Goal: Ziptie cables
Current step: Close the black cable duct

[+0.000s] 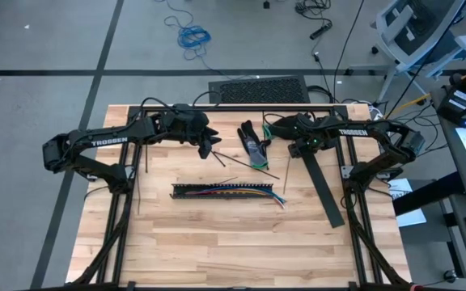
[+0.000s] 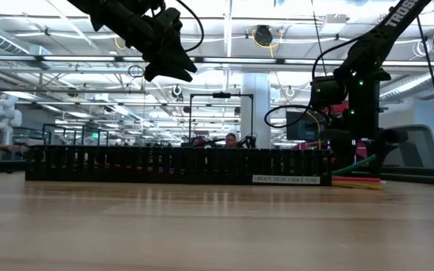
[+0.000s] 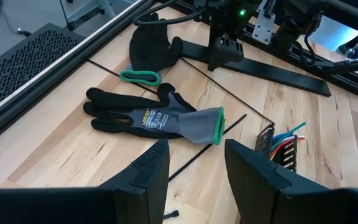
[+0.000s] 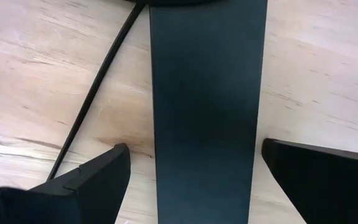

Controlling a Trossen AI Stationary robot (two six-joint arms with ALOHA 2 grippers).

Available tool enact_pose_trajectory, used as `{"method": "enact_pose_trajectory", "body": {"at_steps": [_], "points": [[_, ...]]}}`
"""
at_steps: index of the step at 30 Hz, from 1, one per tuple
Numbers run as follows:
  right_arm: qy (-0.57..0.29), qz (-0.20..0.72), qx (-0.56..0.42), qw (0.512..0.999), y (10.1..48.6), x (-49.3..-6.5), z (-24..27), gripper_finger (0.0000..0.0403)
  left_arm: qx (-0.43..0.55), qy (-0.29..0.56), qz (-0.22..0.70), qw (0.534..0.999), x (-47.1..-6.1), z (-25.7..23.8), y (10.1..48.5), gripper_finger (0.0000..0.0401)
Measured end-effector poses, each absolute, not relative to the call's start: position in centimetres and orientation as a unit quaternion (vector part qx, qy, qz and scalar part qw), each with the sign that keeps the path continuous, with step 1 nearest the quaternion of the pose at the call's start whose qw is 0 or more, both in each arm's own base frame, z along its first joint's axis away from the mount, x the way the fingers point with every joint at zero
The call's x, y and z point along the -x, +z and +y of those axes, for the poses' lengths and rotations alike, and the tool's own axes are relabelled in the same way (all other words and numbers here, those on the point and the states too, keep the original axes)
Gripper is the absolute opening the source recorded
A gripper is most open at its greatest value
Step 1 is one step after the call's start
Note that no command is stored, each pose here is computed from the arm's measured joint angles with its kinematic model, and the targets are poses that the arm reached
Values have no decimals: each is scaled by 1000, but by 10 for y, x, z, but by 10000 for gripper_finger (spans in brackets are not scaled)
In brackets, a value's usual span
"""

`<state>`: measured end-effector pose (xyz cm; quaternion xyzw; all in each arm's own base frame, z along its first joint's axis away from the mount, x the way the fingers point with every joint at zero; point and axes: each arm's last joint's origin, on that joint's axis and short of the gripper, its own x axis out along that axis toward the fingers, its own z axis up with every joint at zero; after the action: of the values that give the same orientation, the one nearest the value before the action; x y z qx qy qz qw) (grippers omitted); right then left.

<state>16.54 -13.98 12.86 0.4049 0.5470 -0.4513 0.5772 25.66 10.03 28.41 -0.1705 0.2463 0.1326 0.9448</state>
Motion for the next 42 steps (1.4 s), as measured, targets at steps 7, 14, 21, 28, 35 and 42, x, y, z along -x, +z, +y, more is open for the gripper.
{"method": "enact_pose_trajectory", "body": {"at_steps": [7, 14, 21, 28, 35, 42], "points": [[-452, 547, -405, 576, 129, -165, -139, 359, 170, 133, 246, 945, -257, 100, 284, 151], [-447, 547, -411, 576, 129, -166, -139, 359, 170, 133, 246, 945, -257, 100, 284, 151], [-452, 546, -413, 571, 129, -165, -139, 331, 170, 133, 246, 945, -257, 100, 284, 151], [-452, 547, -413, 570, 129, -165, -139, 292, 170, 133, 246, 945, -257, 100, 284, 151], [-452, 547, -413, 570, 129, -165, -139, 265, 166, 138, 247, 945, -256, 101, 284, 151], [-452, 547, -413, 571, 129, -165, -139, 243, 164, 141, 247, 945, -256, 101, 284, 151]]}}
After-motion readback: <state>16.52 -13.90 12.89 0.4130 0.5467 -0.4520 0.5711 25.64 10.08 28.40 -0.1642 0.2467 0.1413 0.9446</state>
